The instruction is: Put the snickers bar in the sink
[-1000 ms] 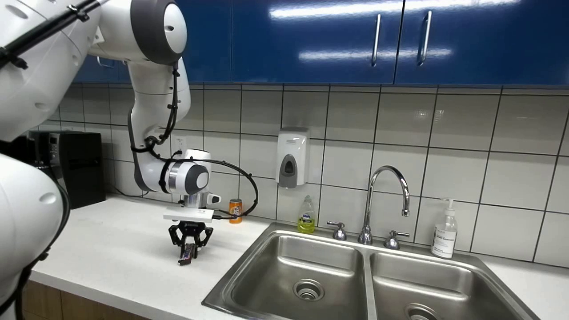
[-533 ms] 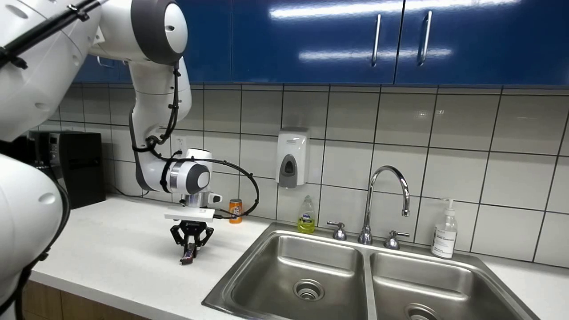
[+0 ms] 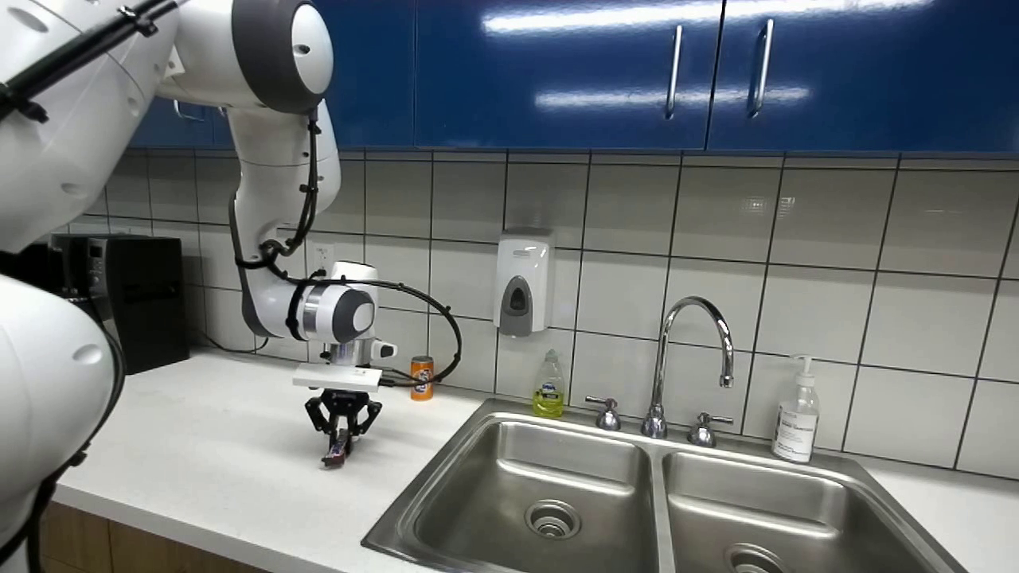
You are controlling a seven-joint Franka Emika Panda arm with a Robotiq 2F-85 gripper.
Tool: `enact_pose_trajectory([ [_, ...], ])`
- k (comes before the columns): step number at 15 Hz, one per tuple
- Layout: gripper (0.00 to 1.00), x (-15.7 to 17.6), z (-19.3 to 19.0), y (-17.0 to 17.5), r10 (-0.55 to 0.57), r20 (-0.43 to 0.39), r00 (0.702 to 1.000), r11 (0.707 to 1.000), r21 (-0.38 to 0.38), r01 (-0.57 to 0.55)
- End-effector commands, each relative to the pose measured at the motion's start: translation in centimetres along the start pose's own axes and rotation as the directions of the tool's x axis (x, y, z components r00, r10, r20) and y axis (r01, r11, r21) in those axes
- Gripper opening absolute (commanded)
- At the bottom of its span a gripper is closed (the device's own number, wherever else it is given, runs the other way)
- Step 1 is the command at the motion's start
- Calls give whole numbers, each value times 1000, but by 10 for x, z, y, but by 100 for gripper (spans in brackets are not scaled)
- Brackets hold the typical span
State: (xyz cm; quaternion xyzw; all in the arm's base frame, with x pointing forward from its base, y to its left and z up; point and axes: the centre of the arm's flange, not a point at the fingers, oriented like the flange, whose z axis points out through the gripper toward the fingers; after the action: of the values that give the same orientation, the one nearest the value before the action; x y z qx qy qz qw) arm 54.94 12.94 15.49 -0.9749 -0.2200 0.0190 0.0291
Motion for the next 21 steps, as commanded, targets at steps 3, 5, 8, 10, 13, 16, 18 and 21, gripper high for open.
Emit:
enact_pose_trajectory([
  [3,7,7,-33,-10,27,-10,1000,999,-30,-27],
  [5,7,8,-40,-10,38,-17,999,999,-33,-38],
  [8,7,10,-49,-8,66,-27,997,997,-34,-67],
  [10,7,10,-54,-1,99,-35,995,994,-38,-100],
  [13,7,7,-64,17,164,-50,985,985,-46,-166],
  [16,7,-1,-75,44,249,-67,966,966,-55,-252],
  [18,7,-8,-82,64,304,-79,950,949,-59,-308],
  [21,7,-22,-91,99,387,-98,917,917,-63,-394],
])
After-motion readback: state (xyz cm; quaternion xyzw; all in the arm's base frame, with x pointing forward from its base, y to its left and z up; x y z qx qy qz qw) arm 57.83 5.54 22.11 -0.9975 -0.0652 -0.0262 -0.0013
